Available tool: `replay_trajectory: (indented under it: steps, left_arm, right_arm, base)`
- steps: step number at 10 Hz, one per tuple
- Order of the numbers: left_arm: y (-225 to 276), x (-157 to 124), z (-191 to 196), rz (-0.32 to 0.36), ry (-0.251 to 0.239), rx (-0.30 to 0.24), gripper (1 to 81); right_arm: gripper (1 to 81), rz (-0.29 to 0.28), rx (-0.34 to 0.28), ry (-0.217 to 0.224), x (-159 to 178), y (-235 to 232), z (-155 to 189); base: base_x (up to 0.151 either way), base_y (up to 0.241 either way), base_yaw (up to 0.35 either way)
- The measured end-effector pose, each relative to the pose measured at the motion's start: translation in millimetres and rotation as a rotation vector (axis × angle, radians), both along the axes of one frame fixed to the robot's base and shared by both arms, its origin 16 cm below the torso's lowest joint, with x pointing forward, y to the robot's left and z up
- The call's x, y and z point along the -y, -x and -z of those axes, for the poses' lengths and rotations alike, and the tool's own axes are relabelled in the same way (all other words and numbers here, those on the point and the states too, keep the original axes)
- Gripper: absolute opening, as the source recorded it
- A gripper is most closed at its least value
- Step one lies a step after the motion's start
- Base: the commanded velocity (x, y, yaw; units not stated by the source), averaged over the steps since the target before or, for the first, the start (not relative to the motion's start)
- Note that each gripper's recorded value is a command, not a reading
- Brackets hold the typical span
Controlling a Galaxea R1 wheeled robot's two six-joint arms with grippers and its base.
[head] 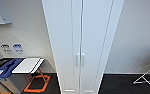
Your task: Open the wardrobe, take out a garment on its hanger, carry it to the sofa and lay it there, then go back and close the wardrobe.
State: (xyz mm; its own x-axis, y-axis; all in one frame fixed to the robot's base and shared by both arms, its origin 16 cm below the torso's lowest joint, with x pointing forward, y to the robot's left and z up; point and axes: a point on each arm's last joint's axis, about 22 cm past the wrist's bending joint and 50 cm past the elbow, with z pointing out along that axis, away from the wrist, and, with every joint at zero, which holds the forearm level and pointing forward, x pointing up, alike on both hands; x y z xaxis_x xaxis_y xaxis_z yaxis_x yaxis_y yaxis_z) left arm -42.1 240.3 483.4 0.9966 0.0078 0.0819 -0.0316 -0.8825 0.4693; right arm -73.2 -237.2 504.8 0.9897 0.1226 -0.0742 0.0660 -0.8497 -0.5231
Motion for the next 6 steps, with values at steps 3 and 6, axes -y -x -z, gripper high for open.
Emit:
replay_trajectory:
  steps: [3, 6]
  left_arm:
    - [3.9, 0.2, -0.5, -0.001, 0.000, -0.003, 81.1]
    - [1.1, 0.2, -0.3, -0.002, 0.000, 0.002, 81.1]
  right_arm:
    - [81.1, 0.005, 0.002, 0.002, 0.2, 1.1, -0.1]
    - [81.1, 0.004, 0.005, 0.001, 0.1, -2.1, 0.4]
  base:
    - [0.103, 0.000, 0.000]
    - [0.103, 0.000, 0.000]
